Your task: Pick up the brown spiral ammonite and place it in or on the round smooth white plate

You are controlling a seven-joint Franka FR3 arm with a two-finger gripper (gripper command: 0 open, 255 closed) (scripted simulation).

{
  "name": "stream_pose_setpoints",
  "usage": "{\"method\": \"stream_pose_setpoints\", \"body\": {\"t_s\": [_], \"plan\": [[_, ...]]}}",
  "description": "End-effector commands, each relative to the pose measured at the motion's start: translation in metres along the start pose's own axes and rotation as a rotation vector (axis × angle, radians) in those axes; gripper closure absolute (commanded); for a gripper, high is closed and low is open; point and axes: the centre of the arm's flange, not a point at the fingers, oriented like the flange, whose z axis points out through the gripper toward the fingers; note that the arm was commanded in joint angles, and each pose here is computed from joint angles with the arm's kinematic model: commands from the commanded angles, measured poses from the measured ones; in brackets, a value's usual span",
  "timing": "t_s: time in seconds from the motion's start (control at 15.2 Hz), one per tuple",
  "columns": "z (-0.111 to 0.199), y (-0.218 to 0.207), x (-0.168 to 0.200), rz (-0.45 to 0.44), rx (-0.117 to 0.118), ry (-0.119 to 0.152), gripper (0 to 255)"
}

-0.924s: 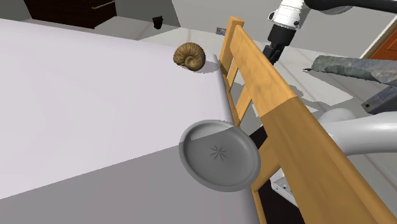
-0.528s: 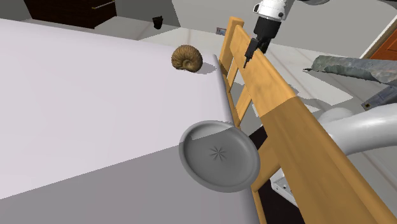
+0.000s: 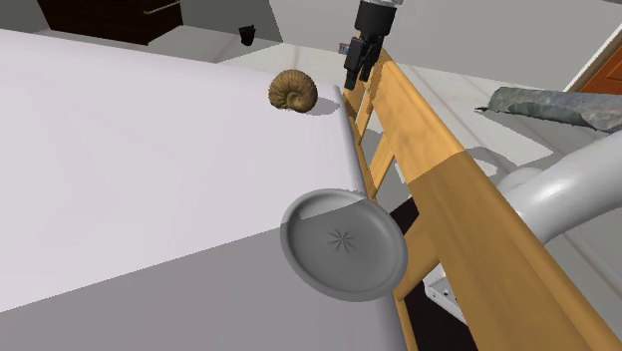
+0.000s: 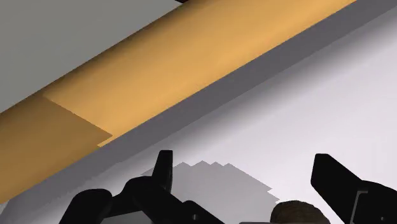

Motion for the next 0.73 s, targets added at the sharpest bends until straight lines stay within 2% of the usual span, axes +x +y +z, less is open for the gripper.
{"method": "stream_pose_setpoints", "body": {"t_s": [0.0,0.53,0.66], "plan": [[-0.004,-0.014,0.024,-0.033,-0.008,-0.003,0],[-0.023,-0.072,0.111,-0.161,-0.042,-0.015,0],[-0.013,-0.072,0.111,-0.161,-0.042,-0.015,0]]}}
